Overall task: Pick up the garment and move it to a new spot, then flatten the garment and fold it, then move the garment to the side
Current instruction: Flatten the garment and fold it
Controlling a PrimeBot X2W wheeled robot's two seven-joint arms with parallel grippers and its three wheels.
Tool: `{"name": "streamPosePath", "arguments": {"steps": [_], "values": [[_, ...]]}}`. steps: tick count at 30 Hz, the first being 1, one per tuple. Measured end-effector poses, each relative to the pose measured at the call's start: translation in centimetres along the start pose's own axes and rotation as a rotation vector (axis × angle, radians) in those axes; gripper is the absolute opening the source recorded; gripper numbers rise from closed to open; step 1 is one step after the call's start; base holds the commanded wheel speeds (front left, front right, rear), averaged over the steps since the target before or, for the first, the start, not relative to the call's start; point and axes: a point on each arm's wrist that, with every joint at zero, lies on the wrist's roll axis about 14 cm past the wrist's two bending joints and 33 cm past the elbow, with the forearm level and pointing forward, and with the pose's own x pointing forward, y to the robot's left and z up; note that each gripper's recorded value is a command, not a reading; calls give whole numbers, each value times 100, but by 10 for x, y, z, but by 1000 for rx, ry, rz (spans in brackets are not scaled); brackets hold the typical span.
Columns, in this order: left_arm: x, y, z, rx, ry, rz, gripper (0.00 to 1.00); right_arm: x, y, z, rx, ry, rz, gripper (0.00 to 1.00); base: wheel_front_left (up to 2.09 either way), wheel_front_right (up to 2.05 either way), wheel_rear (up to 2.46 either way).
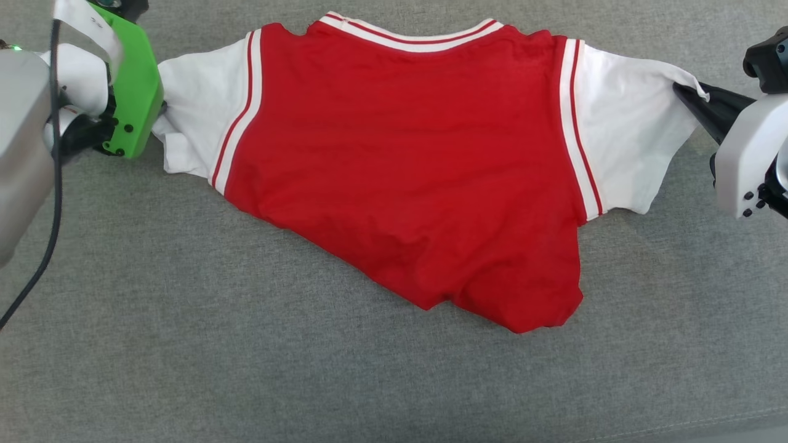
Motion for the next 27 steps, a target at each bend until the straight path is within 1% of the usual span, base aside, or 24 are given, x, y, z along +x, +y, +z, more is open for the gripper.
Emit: {"name": "streamPosePath", "arguments": {"steps": [4, 5, 6, 10, 15, 20, 22, 27], "values": [[6, 0, -3, -38, 20, -20, 100, 4, 2, -6, 1, 9, 9, 0, 0, 0, 0], [7, -2, -3, -39, 25, -25, 74, 5, 2, -7, 1, 11, 10, 0, 0, 0, 0], [7, -2, -3, -37, 26, -27, 0, 5, 2, -7, 1, 12, 11, 0, 0, 0, 0], [5, -8, -1, -18, 16, -37, 0, 5, 4, -1, -5, -12, 15, 0, 0, 0, 0], [-5, -6, 7, 1, -65, -15, 0, 0, 3, 14, -14, -69, 7, 0, 0, 0, 0], [-33, 2, 35, 53, -261, 41, 0, -12, -4, 38, -13, -155, -20, 0, 0, 0, 0], [-52, 2, 54, 76, -380, 57, 0, -20, -8, 50, -16, -198, -36, 0, 0, 0, 0], [-103, 3, 84, 137, -598, 108, 0, -42, -15, 82, -29, -304, -69, 0, 0, 0, 0]]}}
